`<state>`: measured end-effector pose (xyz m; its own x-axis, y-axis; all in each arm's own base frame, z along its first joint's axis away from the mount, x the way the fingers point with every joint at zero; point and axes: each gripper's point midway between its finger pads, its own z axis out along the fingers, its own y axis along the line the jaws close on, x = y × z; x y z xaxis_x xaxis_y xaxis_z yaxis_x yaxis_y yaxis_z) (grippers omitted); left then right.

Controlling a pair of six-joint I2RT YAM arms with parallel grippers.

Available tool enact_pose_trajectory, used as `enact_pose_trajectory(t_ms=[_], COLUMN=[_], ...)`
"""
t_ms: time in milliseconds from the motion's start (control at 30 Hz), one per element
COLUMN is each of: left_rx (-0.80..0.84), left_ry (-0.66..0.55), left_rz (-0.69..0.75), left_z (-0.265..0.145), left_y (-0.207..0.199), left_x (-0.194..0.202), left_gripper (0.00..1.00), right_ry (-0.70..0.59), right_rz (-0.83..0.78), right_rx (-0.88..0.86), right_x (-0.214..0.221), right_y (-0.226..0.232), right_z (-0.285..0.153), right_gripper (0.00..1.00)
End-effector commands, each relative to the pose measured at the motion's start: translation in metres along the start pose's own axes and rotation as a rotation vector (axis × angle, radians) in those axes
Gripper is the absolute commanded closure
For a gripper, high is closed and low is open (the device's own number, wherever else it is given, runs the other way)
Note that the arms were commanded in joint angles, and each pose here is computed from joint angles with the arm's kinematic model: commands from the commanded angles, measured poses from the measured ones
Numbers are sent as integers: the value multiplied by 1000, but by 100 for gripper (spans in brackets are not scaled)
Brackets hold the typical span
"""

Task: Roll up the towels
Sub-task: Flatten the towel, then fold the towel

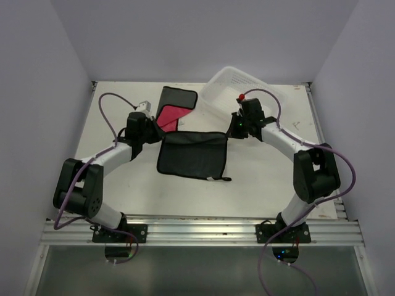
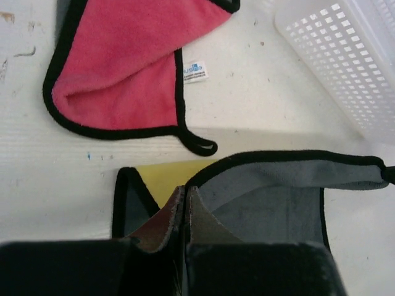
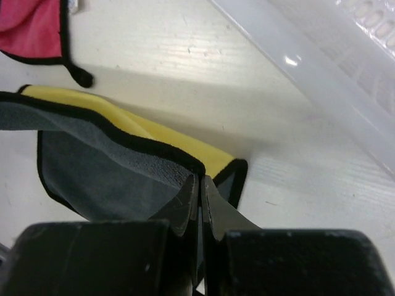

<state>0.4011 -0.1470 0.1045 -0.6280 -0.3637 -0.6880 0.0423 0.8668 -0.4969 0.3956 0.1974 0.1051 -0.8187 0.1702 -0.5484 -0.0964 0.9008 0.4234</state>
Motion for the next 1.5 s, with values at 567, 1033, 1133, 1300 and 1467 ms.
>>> enact_pose_trajectory(t_ms=[567, 1033, 1133, 1300, 1467], left_rx=[-74, -126, -126, -149, -153], left_ry=[-92, -57, -41, -1, 11], left_rz=[73, 58, 54, 37, 41], left_z=[-30, -40, -41, -42, -43], left_y=[20, 37, 41, 55, 58], left_x=[-4, 19, 29, 54, 60], left_gripper=[100, 100, 100, 100, 100], right_ry=[-48, 51, 61, 78, 70], right_rz=[-156, -264, -266, -273, -277], right_rx=[-66, -41, -35, -7, -2], right_x=[40, 91, 96, 111, 112], right_y=[11, 14, 11, 1, 0], right_z=[-47, -50, -50, -49, -53], right_gripper=[100, 100, 100, 100, 100])
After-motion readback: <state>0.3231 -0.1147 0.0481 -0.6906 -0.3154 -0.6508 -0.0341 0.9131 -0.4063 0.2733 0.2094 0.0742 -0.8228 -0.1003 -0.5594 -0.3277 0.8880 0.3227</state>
